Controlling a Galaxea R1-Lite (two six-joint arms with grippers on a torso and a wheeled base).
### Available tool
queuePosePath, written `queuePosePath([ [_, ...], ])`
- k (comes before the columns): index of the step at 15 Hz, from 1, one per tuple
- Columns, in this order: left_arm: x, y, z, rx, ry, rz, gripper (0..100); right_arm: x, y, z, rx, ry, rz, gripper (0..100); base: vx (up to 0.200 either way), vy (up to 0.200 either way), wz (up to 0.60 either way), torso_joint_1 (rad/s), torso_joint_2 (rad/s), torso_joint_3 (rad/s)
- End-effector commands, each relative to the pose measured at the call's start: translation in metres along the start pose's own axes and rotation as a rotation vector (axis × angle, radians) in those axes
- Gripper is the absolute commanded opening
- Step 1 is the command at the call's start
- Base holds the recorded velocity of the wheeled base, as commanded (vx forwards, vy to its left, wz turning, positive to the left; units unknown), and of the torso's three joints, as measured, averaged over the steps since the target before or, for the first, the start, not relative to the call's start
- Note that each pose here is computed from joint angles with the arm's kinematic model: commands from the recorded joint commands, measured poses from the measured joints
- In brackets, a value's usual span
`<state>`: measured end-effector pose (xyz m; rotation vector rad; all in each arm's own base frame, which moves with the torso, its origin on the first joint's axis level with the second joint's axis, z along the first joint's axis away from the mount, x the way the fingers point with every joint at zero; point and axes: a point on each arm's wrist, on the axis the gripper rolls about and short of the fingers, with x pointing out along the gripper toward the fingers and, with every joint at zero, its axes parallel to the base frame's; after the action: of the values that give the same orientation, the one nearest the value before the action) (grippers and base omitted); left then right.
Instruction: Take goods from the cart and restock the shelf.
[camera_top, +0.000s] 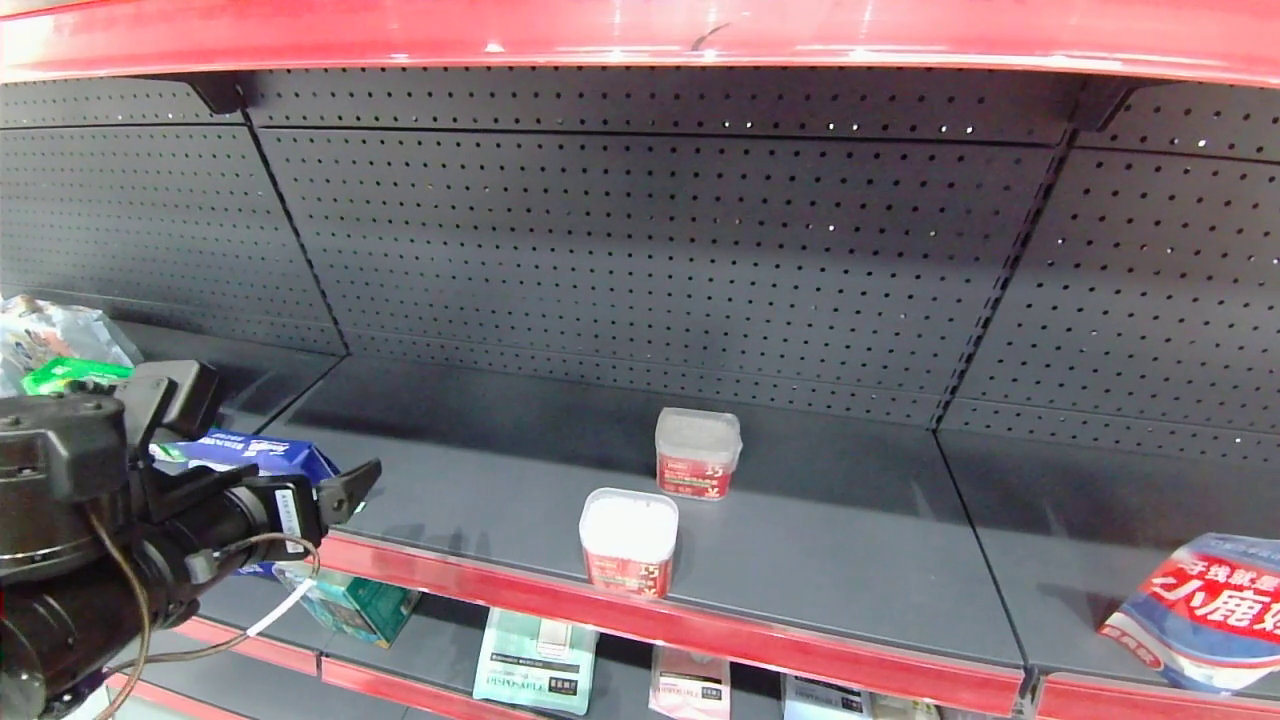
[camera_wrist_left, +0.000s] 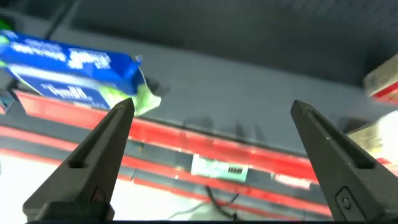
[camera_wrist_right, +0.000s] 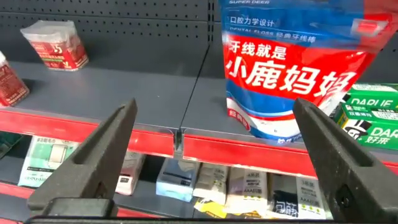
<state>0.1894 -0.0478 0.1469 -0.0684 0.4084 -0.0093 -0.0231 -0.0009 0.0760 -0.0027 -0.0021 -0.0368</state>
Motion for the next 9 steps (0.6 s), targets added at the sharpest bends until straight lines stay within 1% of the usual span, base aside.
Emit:
queuePosePath([
  [1, 0.016, -0.002, -0.01, 0.017, 0.072, 0.011, 100, 0.0, 0.0, 0.0, 0.001, 0.002, 0.0, 100, 0.0, 0.0, 0.0, 0.0, 0.0, 0.0],
  [2, 0.023, -0.003, -0.014, 0.024, 0.1, 0.016, 100, 0.0, 0.0, 0.0, 0.0, 0.002, 0.0, 100, 0.0, 0.0, 0.0, 0.0, 0.0, 0.0],
  [3, 0.026, -0.004, -0.015, 0.027, 0.112, 0.016, 100, 0.0, 0.0, 0.0, 0.001, 0.004, 0.0, 100, 0.0, 0.0, 0.0, 0.0, 0.0, 0.0],
  [6, 0.03, -0.006, -0.018, 0.033, 0.129, 0.011, 100, 0.0, 0.0, 0.0, 0.003, 0.002, 0.0, 100, 0.0, 0.0, 0.0, 0.0, 0.0, 0.0],
  [9, 0.035, -0.011, -0.018, 0.035, 0.103, -0.006, 100, 0.0, 0.0, 0.0, 0.003, 0.002, 0.0, 100, 0.0, 0.0, -0.6, 0.004, 0.01, 0.001],
])
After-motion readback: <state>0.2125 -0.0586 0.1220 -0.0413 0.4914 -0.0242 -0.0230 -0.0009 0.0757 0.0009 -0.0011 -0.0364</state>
